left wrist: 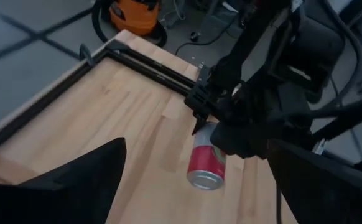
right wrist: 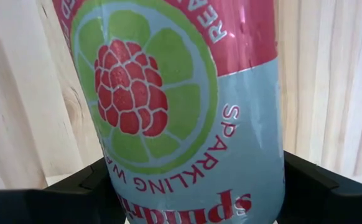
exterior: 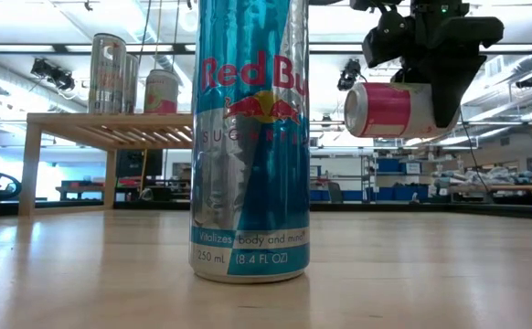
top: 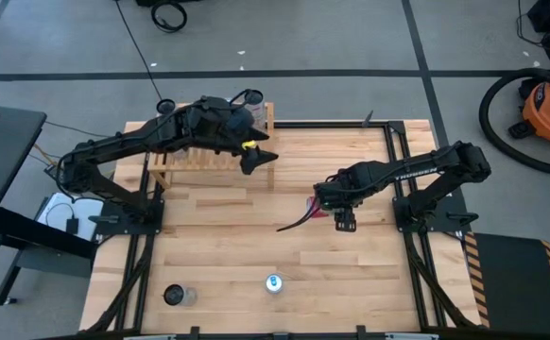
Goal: Place canned beverage on shelf
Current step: Put the pink white soda can on the shelf aligned with the other pink white soda can
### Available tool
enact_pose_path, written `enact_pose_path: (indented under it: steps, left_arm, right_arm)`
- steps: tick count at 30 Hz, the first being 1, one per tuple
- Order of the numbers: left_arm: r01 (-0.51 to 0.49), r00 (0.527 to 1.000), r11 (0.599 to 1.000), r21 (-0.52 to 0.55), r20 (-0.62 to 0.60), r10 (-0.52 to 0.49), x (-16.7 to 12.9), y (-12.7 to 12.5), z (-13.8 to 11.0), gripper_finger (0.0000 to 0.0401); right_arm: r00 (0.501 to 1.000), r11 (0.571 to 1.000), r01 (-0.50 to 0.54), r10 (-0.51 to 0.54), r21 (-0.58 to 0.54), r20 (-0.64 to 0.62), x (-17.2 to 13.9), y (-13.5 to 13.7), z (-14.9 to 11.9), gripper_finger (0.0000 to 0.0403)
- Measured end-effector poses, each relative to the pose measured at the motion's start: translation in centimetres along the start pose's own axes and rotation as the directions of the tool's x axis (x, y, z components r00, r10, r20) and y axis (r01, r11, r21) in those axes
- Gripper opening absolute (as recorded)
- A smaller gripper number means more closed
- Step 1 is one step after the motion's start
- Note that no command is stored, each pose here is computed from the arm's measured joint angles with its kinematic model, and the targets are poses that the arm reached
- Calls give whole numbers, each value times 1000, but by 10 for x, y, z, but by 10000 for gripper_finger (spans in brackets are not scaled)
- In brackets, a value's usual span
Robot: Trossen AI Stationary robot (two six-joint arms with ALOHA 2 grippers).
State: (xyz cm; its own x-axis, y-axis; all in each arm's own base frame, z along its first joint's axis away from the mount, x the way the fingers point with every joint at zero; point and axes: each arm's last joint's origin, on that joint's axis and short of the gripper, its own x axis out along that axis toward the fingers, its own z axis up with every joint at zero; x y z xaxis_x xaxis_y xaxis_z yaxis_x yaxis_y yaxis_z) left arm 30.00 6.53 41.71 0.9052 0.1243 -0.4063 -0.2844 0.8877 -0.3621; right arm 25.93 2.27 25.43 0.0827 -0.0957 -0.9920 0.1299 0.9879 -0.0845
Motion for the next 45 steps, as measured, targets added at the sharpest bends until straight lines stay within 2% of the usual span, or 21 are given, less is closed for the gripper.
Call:
enact_pose_path:
  steps: [4, 13, 17, 20, 23, 31, 36, 39, 42, 45]
  left_arm:
    - [-8, 1000, 993, -116, -20, 6, 0, 1, -2, 389]
    - [18, 991, 993, -118, -126, -33, 15, 3, -11, 389]
    - [-23, 974, 986, -167, -228, -16, 37, 9, -24, 389]
    - [28, 954, 981, -193, -288, -84, 55, 11, -31, 389]
    - [93, 927, 986, -135, -349, -135, 73, 8, -43, 389]
    - [138, 860, 990, -30, -492, -135, 96, -3, -71, 389]
    - [179, 873, 980, 86, -474, -118, 98, -21, -78, 389]
    - [169, 886, 975, 147, -456, -85, 98, -30, -81, 389]
    - [149, 900, 975, 168, -432, -63, 100, -33, -81, 389]
    - [160, 915, 973, 167, -395, -83, 106, -36, -80, 389]
  right_arm:
    - [1000, 1000, -1, 1, -5, 4, 0, 0, 0, 301]
    - [1000, 1000, -20, 20, 0, 7, -1, 1, 1, 300]
    - [999, 999, -28, 28, 20, 24, -6, 1, 4, 301]
    - [999, 999, -22, 21, 24, 50, -11, 1, 6, 301]
    - [996, 999, -30, 27, 26, 79, -17, 1, 10, 300]
    - [992, 998, -62, 58, 27, 115, -33, 1, 15, 304]
    - [985, 996, -82, 75, 37, 159, -41, -2, 20, 301]
    - [979, 992, -117, 109, 38, 174, -45, -2, 22, 302]
    - [967, 987, -161, 152, 28, 202, -47, 1, 25, 303]
    - [963, 985, -173, 165, 17, 211, -48, 6, 26, 302]
